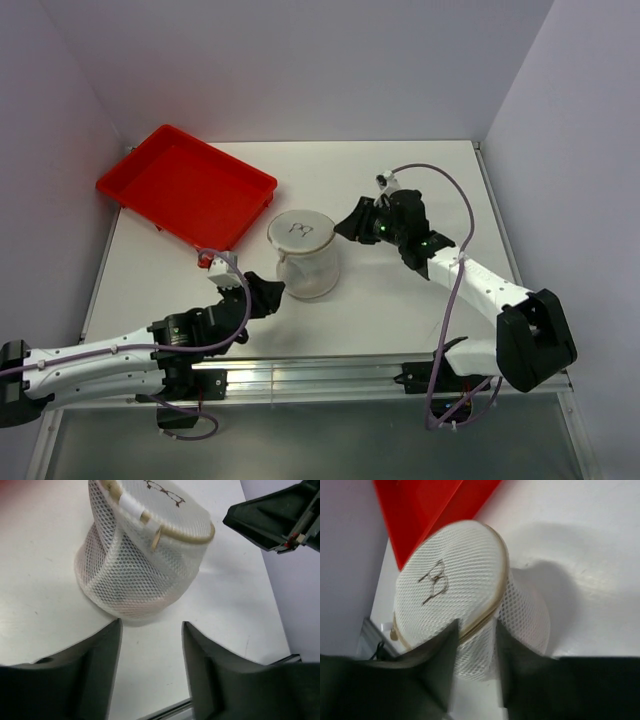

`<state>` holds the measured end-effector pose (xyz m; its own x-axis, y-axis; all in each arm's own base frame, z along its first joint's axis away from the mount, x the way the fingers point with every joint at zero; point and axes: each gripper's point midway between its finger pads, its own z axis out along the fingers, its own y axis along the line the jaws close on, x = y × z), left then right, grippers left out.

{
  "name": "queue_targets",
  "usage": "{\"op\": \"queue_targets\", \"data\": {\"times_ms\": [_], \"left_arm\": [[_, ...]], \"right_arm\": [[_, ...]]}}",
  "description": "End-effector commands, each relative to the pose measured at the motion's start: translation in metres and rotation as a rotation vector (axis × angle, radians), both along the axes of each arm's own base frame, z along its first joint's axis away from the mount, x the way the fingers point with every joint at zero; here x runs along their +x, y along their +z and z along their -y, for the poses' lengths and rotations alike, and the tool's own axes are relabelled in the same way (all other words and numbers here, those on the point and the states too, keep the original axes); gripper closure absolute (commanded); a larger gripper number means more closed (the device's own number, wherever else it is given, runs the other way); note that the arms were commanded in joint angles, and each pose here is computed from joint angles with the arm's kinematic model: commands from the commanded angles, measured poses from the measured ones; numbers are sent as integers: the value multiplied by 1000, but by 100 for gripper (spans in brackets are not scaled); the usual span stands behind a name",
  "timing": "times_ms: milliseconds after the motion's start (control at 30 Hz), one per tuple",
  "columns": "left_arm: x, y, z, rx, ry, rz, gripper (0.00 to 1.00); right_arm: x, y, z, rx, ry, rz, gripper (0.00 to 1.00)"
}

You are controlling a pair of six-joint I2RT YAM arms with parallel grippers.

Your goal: Place the bra in the laundry bag and zip it closed

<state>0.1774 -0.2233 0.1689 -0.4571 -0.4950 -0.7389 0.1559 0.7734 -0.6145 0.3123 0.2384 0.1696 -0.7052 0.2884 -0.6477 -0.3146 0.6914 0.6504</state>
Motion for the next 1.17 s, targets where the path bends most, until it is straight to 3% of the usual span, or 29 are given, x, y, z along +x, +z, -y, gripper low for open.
{"op": "queue_targets", "data": {"times_ms": [0,67,100,133,200,300,467,600,800,1133], "left_arm": [[5,36,-10,-16,35,51,42],[4,47,-16,-20,37,65,21],[4,60,-18,-36,36,77,13],[4,65,-19,-36,37,81,8],[4,79,-24,-32,40,90,7],[3,96,-27,-30,30,116,7],[3,110,-33,-12,25,144,14],[1,122,-44,0,26,168,17],[-3,116,-64,25,37,165,14],[-6,105,-74,37,51,145,15]], "right_arm": [[23,23,18,-36,-88,100,50],[20,25,23,-47,-106,100,36],[18,29,24,-46,-108,110,21],[18,31,27,-51,-120,114,13],[13,40,31,-47,-132,136,1],[3,60,39,-34,-150,183,0],[-20,85,64,-40,-217,262,0],[-47,114,108,-58,-369,383,0],[-78,108,151,-93,-506,436,0],[-83,90,156,-82,-537,397,0]]}}
